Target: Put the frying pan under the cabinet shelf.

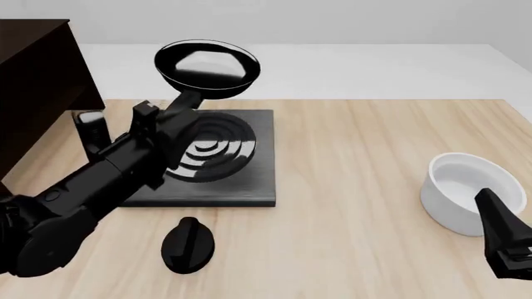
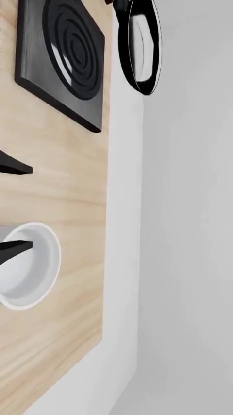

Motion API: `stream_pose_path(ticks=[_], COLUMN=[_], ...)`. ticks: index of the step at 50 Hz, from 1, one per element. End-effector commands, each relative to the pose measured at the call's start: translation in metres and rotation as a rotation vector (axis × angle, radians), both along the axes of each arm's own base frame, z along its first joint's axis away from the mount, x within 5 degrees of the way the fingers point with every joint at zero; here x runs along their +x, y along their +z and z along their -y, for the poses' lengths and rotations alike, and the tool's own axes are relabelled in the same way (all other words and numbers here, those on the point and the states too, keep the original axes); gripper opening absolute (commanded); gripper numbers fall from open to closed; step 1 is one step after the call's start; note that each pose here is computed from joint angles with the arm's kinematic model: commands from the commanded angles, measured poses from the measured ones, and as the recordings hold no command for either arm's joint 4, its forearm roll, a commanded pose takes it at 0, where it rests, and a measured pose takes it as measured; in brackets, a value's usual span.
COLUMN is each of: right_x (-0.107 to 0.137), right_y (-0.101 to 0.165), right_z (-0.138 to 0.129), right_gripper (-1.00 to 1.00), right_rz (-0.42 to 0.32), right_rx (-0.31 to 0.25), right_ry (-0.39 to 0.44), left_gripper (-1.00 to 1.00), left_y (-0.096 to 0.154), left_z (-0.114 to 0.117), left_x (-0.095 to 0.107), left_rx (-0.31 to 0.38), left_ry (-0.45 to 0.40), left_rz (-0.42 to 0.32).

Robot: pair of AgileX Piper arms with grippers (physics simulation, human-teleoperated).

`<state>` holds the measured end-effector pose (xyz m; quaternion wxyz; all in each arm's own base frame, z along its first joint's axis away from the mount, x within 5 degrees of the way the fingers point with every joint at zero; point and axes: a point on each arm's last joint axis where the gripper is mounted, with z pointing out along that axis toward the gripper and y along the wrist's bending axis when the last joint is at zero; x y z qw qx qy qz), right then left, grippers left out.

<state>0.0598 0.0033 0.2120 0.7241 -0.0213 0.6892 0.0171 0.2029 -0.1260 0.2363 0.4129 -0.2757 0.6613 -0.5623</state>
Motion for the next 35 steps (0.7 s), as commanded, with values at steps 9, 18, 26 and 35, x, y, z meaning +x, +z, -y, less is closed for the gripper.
stream_pose_path(ticks=[9,18,26,35], right_x=[0.000,0.000,0.001,0.001], right_y=[0.000,-0.001,-0.001,-0.001], right_z=[0.000,0.000,0.000,-0.001], right_gripper=[1.00,1.00,1.00,1.00], right_rz=[-0.003,-0.004,-0.006,-0.007], right_rx=[-0.008,-0.014,-0.015,-0.016], right_ry=[0.003,0.005,0.006,0.007], left_gripper=[-1.00,-1.00,-1.00,-1.00], left_y=[-0.008,-0.007,-0.010,-0.006], left_z=[-0.030,-0.041,-0.046,-0.049], left_x=[-0.002,-0.005,-0.006,-0.018], left_rx=[-0.057,-0.055,-0.058,-0.027], left_ry=[0.095,0.137,0.157,0.148], left_rz=[0.054,0.061,0.061,0.077])
